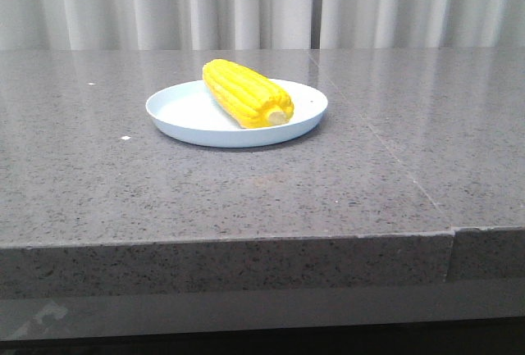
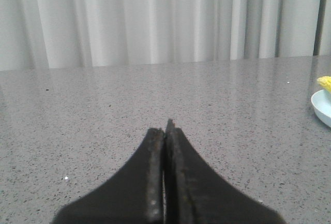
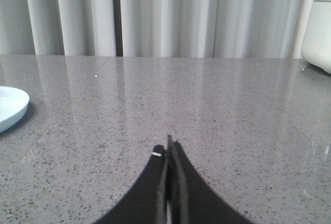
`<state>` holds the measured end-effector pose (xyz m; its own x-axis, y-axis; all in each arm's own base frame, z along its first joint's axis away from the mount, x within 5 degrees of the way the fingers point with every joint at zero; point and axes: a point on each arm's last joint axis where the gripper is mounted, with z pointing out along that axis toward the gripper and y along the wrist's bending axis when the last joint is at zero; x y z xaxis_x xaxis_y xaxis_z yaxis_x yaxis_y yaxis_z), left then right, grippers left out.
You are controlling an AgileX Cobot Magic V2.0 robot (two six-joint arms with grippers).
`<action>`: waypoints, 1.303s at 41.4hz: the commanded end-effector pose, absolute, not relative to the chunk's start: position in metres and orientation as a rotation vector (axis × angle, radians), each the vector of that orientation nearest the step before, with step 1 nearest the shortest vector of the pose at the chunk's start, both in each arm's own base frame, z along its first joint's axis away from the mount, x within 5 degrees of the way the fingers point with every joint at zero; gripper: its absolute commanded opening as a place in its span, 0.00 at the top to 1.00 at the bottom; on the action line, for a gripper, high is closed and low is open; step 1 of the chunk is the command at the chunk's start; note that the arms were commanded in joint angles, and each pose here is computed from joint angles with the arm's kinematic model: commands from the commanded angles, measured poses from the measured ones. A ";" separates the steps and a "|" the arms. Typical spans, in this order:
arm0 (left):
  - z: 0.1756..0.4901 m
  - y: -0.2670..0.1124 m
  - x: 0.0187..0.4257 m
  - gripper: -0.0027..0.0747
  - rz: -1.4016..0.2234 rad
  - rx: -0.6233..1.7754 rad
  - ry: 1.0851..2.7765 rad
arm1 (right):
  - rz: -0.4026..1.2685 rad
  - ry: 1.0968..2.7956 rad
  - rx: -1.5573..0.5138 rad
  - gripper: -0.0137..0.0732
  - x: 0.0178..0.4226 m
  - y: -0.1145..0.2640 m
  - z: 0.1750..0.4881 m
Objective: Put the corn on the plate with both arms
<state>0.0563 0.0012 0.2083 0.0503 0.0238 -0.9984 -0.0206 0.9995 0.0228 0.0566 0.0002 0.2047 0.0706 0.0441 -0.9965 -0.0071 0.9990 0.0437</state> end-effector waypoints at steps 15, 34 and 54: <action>0.217 0.000 0.054 0.99 0.019 0.005 1.414 | 0.078 1.385 0.030 0.92 0.054 0.001 0.219; 0.217 0.000 0.054 0.99 0.019 0.005 1.414 | 0.096 1.385 0.015 0.92 0.053 0.002 0.219; 0.217 0.000 0.054 0.99 0.019 0.005 1.414 | 0.096 1.386 0.015 0.92 0.054 0.002 0.219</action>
